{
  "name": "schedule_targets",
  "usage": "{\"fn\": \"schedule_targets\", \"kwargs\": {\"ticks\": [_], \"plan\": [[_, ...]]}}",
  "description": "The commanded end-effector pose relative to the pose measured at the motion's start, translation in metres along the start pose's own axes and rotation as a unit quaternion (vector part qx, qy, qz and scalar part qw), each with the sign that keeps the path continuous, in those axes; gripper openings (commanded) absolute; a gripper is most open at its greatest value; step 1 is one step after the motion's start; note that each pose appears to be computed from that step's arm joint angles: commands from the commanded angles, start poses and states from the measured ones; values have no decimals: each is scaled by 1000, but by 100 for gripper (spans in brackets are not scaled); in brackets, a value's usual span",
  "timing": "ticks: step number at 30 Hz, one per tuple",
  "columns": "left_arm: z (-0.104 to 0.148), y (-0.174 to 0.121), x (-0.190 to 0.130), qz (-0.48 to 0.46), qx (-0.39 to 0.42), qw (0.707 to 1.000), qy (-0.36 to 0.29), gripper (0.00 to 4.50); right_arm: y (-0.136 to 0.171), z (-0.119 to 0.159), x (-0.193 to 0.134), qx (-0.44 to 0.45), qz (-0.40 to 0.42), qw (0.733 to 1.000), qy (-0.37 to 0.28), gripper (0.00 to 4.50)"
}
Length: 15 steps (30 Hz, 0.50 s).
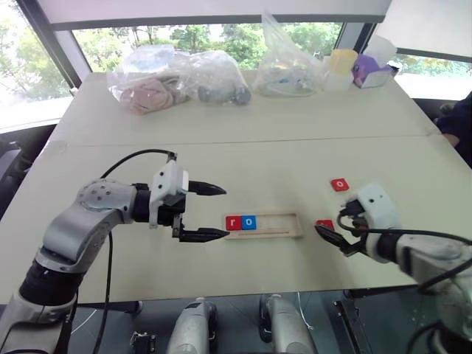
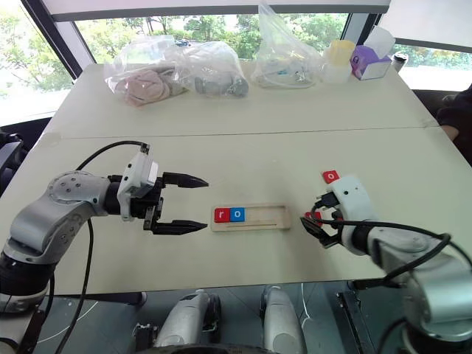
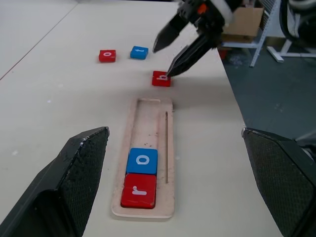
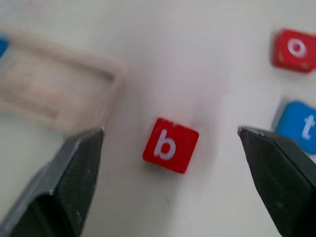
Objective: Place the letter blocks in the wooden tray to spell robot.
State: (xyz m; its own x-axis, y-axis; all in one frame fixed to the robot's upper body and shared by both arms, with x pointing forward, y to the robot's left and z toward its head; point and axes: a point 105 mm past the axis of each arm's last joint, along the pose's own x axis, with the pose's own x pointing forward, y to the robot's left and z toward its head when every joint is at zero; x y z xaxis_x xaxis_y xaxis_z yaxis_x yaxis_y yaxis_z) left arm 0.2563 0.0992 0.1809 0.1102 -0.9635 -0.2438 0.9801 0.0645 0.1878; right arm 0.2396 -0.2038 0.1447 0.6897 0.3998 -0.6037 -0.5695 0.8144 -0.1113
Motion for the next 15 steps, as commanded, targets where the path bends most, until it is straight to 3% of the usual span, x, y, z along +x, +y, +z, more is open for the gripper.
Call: {"fn": "schedule_targets", "kwargs": {"ticks": [1, 6, 11, 15], "plan": [[5, 4, 0, 4, 28, 1000, 0, 450, 10, 11, -10, -88, 112, 989, -34, 442], [7, 6, 0, 16, 36, 999, -4, 450, -9, -12, 1, -155, 160, 975, -12, 442], [9, 5, -1, 27, 37, 999, -4, 450, -21, -22, 23, -175, 182, 966, -56, 442], [12, 2, -4, 35, 35, 999, -1, 450, -28, -30, 37, -191, 183, 963, -55, 442]]}}
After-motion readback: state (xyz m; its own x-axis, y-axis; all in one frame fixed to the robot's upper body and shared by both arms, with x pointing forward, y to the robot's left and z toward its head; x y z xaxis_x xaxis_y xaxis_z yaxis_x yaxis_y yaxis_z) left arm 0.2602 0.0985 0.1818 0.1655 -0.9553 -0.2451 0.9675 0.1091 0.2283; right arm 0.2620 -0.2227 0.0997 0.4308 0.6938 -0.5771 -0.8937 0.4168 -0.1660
